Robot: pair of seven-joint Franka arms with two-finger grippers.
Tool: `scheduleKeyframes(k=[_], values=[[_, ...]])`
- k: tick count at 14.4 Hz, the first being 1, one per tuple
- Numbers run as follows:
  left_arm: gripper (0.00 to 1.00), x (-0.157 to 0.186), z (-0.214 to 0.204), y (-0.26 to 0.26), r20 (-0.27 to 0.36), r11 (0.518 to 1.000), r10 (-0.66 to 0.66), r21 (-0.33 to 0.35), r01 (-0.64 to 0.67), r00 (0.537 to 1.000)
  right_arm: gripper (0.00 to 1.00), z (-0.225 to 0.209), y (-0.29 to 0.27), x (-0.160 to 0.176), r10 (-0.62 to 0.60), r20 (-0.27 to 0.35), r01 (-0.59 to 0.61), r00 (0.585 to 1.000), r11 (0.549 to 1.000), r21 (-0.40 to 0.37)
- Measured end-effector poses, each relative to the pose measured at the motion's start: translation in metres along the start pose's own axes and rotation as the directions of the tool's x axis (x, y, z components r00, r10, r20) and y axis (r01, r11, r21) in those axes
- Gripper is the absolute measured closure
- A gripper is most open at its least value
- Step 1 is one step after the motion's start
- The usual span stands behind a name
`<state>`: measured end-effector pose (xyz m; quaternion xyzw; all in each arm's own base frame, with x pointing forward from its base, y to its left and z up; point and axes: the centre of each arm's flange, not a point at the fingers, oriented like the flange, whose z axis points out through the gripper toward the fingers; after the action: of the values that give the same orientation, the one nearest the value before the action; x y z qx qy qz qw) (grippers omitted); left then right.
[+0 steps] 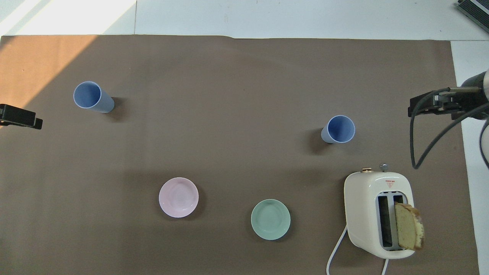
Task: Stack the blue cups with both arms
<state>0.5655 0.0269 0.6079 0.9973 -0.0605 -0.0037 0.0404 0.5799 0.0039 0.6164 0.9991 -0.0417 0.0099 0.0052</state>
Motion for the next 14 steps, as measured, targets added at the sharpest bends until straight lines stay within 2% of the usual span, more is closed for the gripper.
scheduleKeyframes(k=[8, 14], values=[[0.00, 0.0010, -0.0009, -0.0004, -0.010, 1.000, 0.000, 0.002, 0.000, 1.000, 0.00, 0.0001, -0.0010, -0.0001, -0.002, 0.000, 0.002, 1.000, 1.000, 0.000], [0.00, 0.0047, -0.0039, -0.0016, -0.045, 1.000, -0.001, 0.009, 0.001, 0.999, 0.00, 0.0002, -0.0012, -0.0001, -0.002, 0.000, 0.002, 1.000, 1.000, 0.000]])
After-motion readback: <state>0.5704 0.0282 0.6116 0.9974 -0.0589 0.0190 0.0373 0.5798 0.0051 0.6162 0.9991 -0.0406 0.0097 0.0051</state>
